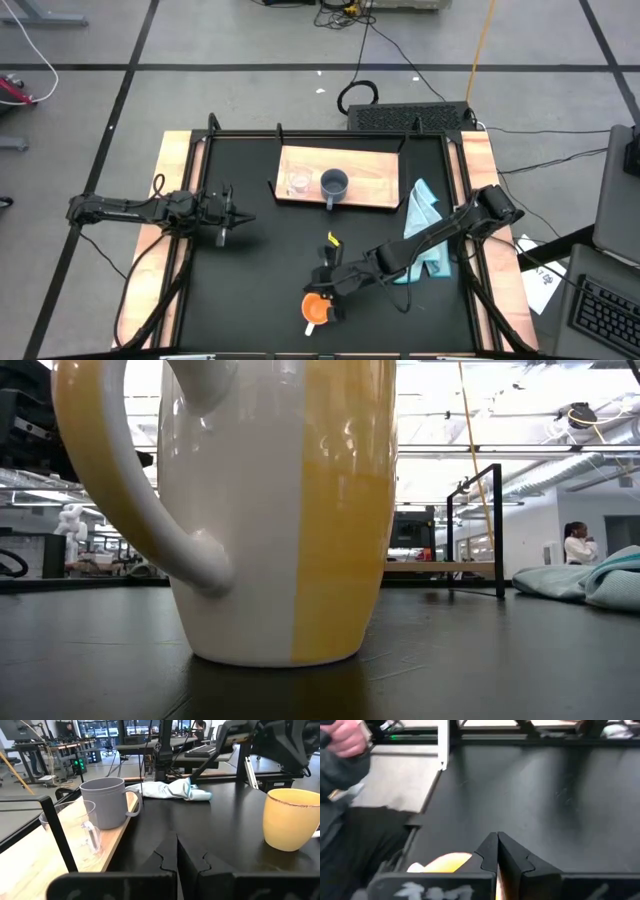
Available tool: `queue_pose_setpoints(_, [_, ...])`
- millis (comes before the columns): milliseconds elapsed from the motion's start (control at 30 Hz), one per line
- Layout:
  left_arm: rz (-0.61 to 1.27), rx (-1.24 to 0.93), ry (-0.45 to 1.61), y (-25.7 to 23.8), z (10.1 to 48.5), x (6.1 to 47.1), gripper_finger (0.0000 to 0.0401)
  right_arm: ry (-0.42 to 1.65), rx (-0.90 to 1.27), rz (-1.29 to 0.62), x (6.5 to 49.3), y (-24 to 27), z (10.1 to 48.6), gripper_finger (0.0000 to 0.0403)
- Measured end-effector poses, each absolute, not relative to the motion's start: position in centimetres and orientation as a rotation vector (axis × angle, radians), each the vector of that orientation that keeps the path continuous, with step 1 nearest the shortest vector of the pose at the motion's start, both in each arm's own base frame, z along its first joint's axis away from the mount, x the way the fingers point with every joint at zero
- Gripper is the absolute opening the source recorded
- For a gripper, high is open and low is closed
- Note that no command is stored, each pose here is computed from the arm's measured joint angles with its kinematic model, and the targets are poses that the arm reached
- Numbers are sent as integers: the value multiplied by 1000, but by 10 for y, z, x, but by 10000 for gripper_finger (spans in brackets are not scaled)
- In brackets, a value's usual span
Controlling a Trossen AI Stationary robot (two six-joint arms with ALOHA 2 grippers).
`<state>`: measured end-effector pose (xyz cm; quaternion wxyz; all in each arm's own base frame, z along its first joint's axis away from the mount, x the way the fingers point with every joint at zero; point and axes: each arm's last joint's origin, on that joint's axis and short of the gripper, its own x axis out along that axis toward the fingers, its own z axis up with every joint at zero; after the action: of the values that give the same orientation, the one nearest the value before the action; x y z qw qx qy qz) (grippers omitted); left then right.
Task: Stack small to large cups/mugs on shelf
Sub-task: Put the yellow mug on the shelf
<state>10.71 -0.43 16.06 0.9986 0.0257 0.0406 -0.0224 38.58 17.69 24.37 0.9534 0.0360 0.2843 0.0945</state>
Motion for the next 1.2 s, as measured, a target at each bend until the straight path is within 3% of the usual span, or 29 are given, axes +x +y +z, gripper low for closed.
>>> queue_pose_setpoints(267, [-47,68,127,-4,156,107,1,757,167,257,383,178,269,0])
queue_pose_setpoints(633, [-46,52,125,-4,156,107,1,938,364,256,377,179,260,0])
queue_pose_setpoints(1067, [-44,25,123,-4,157,107,1,943,382,324,381,182,255,0])
queue_pose_setpoints(1200, [-44,24,124,-4,157,107,1,942,389,357,386,186,248,16])
